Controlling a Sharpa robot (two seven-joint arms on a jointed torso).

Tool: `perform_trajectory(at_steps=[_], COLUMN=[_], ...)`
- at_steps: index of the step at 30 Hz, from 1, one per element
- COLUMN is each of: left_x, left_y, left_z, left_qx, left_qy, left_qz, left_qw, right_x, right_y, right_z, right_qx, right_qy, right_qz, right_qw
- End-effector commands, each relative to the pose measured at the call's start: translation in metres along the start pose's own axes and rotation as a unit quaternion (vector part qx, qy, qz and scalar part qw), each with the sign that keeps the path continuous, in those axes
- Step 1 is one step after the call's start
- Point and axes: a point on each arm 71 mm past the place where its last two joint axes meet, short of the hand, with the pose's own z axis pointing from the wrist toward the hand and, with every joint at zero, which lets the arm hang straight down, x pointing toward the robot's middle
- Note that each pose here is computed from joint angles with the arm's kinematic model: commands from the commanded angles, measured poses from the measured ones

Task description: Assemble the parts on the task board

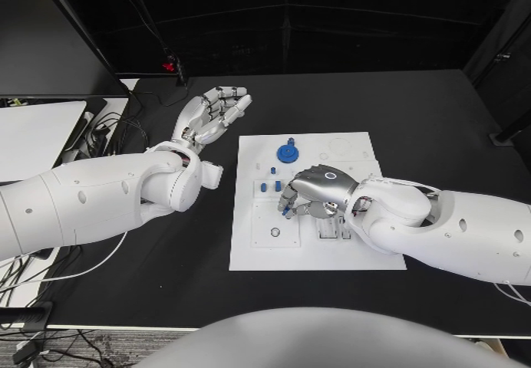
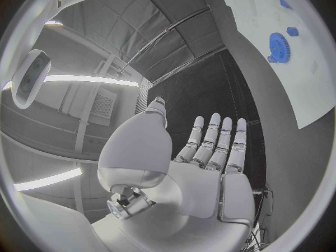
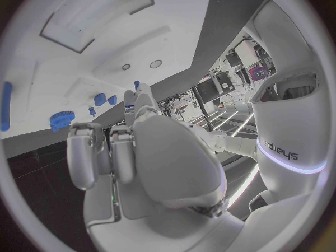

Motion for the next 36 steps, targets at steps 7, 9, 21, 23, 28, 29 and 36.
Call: perform_trajectory(at_steps=[7,9,21,23,28,29,36], left_x=[-0.0003,-0.0004,-0.0017,-0.0015,-0.001,-0.0009,-0.001], left_y=[-0.0094,-0.0094,-0.0089,-0.0089,-0.009,-0.009,-0.009], left_z=[-0.0011,-0.0013,-0.0019,-0.0019,-0.0019,-0.0019,-0.002], left_qx=[0.065,0.065,0.064,0.064,0.064,0.064,0.064], left_qy=[0.003,0.003,0.001,0.002,0.002,0.002,0.002], left_qz=[-0.004,-0.004,-0.003,-0.003,-0.004,-0.004,-0.003], left_qw=[0.998,0.998,0.998,0.998,0.998,0.998,0.998], right_x=[0.0036,0.004,0.0067,0.0071,0.0076,0.0077,0.0081], right_y=[0.0016,0.0012,-0.0005,-0.0004,0.0002,0.0002,-0.0011], right_z=[0.0041,0.0042,0.0047,0.005,0.0062,0.0063,0.0071], right_qx=[0.001,0.002,0.01,0.01,0.009,0.009,0.013], right_qy=[0.023,0.026,0.043,0.046,0.048,0.049,0.049], right_qz=[-0.046,-0.048,-0.053,-0.053,-0.052,-0.052,-0.052], right_qw=[0.999,0.998,0.998,0.997,0.997,0.997,0.997])
